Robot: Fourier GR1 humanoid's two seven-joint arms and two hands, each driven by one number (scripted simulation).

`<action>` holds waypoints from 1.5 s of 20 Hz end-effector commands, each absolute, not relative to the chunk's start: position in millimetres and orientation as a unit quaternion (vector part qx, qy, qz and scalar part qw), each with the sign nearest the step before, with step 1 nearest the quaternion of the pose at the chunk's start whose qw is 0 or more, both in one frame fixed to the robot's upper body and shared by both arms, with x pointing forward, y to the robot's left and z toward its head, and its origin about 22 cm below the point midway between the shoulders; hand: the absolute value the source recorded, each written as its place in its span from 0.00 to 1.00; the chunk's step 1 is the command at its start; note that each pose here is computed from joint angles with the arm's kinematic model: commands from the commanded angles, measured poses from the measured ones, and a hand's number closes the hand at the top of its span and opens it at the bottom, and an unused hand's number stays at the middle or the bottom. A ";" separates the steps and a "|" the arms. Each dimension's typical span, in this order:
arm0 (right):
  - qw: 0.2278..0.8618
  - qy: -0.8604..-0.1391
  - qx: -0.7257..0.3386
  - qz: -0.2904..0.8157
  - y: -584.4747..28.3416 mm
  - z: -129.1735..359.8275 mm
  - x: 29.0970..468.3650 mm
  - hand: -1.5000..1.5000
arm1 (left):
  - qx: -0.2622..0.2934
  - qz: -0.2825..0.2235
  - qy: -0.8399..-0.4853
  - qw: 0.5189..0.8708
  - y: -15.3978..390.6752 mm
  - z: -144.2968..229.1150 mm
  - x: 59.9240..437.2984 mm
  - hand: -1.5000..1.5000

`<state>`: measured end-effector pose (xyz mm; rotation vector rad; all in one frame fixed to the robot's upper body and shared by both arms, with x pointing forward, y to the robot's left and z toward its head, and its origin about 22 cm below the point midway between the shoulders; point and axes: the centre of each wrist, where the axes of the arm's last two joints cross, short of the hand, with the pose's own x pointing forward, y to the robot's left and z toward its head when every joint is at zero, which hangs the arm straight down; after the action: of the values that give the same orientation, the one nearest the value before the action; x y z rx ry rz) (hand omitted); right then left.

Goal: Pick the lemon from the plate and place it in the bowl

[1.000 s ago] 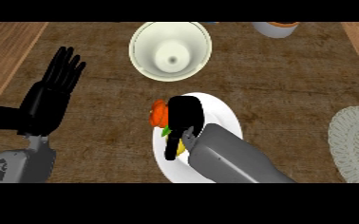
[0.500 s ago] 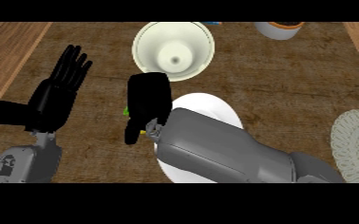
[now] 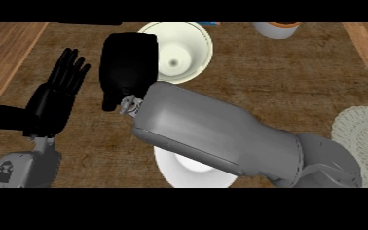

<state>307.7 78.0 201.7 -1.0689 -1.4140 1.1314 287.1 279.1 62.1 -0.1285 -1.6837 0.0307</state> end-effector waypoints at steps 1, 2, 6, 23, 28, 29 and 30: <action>0.550 -0.568 -0.476 0.386 85.8 224.6 312.3 1.00 | -0.055 0.022 -0.747 0.662 266.8 60.0 281.0 0.50; 0.553 -0.567 -0.487 0.369 77.7 210.8 330.1 1.00 | -0.053 0.019 -0.751 0.658 281.1 62.3 281.3 0.50; 0.557 -0.575 -0.496 0.337 69.0 217.8 352.2 1.00 | -0.049 0.016 -0.749 0.661 289.7 67.1 283.1 0.50; 0.598 -0.568 -0.484 0.294 -16.7 151.1 439.9 1.00 | -0.063 0.006 -0.754 0.654 270.6 62.0 274.8 0.50; 0.646 -0.501 -0.473 0.329 -49.1 135.3 452.5 1.00 | -0.066 0.011 -0.759 0.647 272.8 74.9 282.4 0.50; 0.669 -0.511 -0.464 0.275 -57.2 128.8 453.2 1.00 | -0.075 -0.002 -0.757 0.649 269.9 64.8 281.5 0.50; 0.688 -0.500 -0.448 0.274 -61.0 105.4 448.0 1.00 | -0.072 0.000 -0.760 0.645 270.9 79.0 282.2 0.50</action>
<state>448.7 -41.5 137.8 -1.0709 -1.2027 0.6823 282.0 274.7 73.0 -0.1533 -1.7225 0.0061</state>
